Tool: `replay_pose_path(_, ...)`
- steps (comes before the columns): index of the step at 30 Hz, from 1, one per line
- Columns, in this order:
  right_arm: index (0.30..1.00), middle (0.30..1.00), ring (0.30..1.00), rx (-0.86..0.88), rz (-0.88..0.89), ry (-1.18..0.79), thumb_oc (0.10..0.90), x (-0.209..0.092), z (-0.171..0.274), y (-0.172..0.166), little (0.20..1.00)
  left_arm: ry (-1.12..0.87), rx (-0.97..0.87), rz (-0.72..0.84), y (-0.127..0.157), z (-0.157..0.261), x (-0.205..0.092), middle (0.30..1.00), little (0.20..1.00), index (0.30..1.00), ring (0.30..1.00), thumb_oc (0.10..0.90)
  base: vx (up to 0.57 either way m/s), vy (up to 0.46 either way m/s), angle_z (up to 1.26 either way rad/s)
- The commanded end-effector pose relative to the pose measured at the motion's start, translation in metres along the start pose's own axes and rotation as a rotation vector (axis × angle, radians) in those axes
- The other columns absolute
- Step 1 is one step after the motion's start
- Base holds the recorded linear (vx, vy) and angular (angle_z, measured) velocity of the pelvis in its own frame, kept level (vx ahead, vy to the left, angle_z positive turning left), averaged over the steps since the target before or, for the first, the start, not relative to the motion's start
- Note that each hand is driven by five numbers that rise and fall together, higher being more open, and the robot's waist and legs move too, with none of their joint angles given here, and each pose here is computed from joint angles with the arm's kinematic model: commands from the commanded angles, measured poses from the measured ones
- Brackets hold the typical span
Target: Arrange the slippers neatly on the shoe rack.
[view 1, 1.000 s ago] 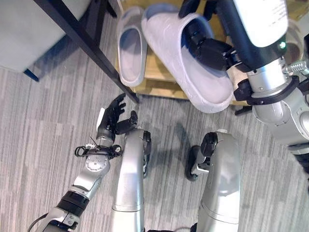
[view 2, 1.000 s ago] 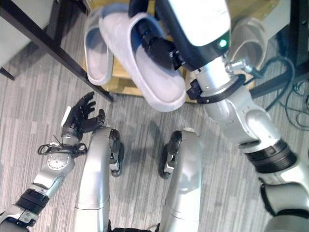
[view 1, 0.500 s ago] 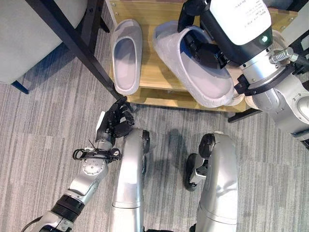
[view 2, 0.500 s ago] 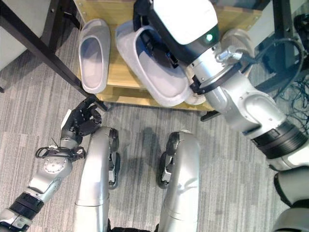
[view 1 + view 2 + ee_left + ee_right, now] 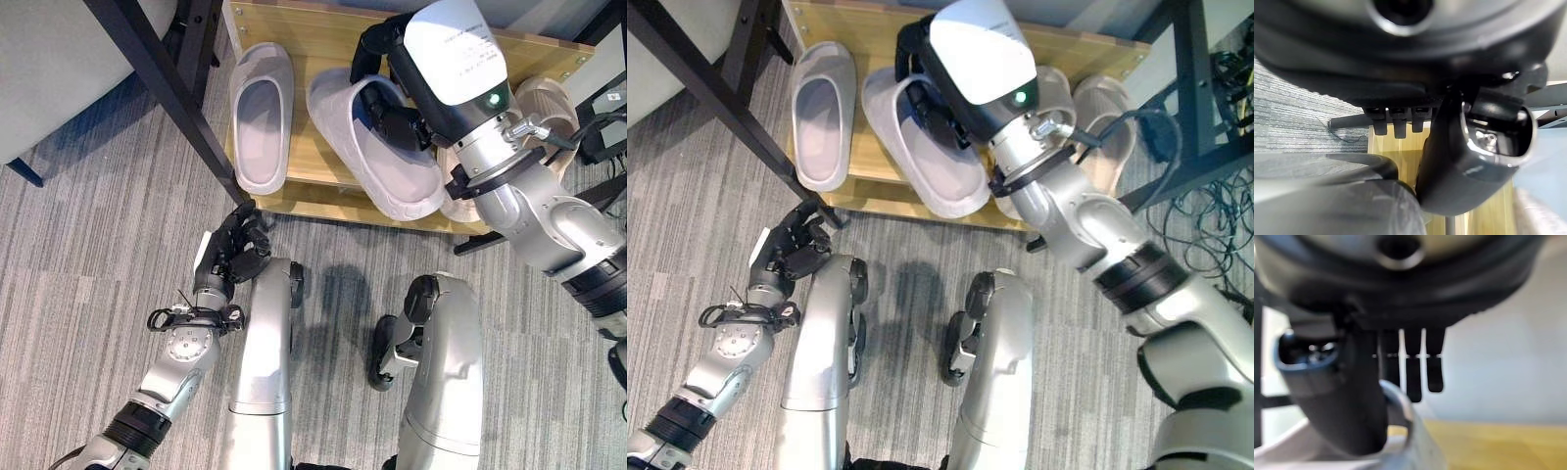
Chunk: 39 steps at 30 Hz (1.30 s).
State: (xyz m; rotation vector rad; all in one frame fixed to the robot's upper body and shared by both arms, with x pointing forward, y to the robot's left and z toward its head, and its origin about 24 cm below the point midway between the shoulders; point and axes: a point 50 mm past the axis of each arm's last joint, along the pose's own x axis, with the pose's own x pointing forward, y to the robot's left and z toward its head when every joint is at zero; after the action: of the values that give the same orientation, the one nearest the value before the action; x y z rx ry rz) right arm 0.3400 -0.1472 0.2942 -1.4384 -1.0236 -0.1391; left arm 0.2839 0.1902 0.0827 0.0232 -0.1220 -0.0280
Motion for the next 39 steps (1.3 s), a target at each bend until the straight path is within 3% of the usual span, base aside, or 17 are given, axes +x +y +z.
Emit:
replay_pose_path(1,0.3,0.3,0.3,-0.052,-0.274,-0.027,0.4,0.02,-0.001,-0.058,0.3,-0.046,-0.102,-0.133,-0.043,-0.001,-0.017,0.9,0.9,0.9,0.9,0.8,0.0,0.0,0.0)
replay_pose_path(10,0.3,0.3,0.3,-0.056,-0.302,0.018,0.4,0.023,-0.007,-0.057,0.3,-0.069,-0.108,-0.174,-0.051,0.004,-0.015,0.9,0.9,0.9,0.9,0.8,-0.01,0.005,0.03)
replay_pose_path(25,0.3,0.3,0.3,-0.047,-0.302,0.114,0.4,0.026,-0.007,-0.025,0.3,-0.104,-0.154,-0.187,-0.068,0.009,-0.013,0.9,0.9,0.9,0.9,0.8,0.0,0.002,0.03)
replay_pose_path(39,0.3,0.3,0.3,-0.094,-0.281,0.174,0.4,0.048,-0.014,-0.023,0.3,-0.112,-0.17,-0.211,-0.075,0.012,-0.013,0.9,0.9,0.9,0.9,0.8,0.0,0.003,0.05)
